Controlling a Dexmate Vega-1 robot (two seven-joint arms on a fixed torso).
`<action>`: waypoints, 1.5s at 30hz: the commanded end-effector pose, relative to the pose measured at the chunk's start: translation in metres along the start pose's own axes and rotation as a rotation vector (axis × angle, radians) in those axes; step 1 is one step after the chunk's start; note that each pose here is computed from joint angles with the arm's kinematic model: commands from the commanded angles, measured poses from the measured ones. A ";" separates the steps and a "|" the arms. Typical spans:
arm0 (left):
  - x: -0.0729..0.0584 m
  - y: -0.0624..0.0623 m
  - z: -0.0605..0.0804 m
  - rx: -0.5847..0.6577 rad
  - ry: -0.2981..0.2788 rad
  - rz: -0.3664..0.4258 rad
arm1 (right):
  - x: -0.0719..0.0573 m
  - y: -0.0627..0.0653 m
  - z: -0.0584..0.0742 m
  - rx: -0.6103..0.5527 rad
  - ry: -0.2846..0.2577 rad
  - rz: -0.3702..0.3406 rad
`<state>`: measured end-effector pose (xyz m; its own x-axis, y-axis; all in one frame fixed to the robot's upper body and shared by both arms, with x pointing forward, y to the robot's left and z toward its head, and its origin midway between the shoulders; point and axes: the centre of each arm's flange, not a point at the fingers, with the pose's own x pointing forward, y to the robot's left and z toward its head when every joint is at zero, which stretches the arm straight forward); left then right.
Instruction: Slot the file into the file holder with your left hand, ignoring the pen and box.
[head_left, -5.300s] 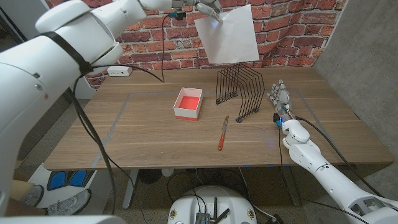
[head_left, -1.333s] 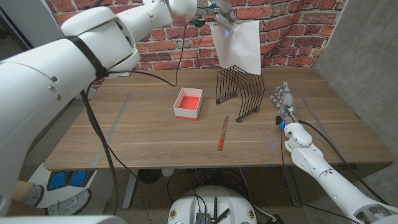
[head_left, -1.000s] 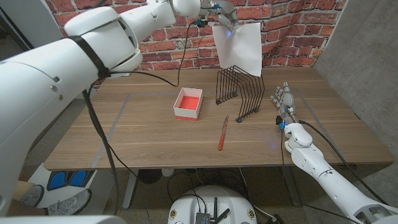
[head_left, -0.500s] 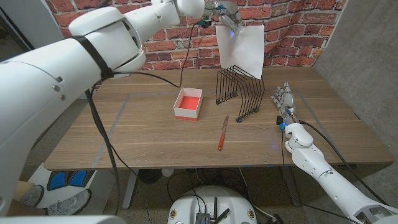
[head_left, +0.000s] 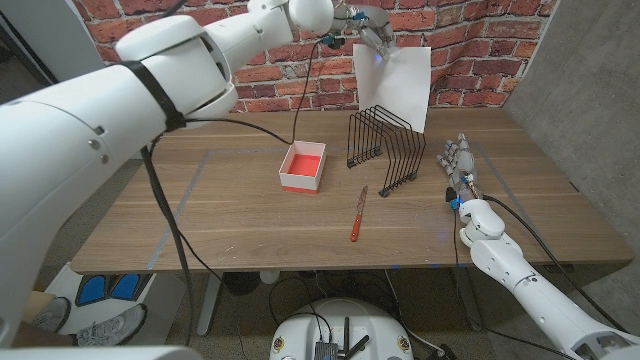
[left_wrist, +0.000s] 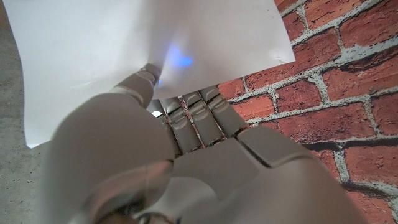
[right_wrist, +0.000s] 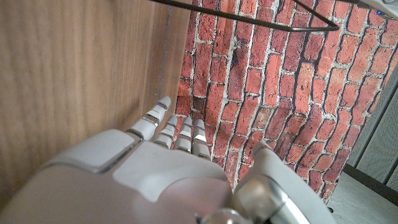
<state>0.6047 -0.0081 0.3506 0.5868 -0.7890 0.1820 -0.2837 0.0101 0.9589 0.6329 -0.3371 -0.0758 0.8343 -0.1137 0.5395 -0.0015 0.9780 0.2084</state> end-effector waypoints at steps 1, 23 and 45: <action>0.004 -0.005 0.008 -0.003 -0.027 -0.008 | -0.003 0.000 0.000 0.002 0.001 -0.002; 0.014 -0.011 0.025 0.032 -0.058 -0.033 | -0.010 -0.001 -0.001 0.012 -0.006 -0.013; 0.016 -0.020 0.036 0.096 -0.107 -0.060 | -0.015 -0.002 0.000 0.014 -0.010 -0.016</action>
<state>0.5935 -0.0385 0.3310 0.5305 -0.8404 0.1110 -0.3158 -0.0744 0.9459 0.6233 -0.3373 -0.0834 0.8300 -0.1285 0.5428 0.0031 0.9741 0.2259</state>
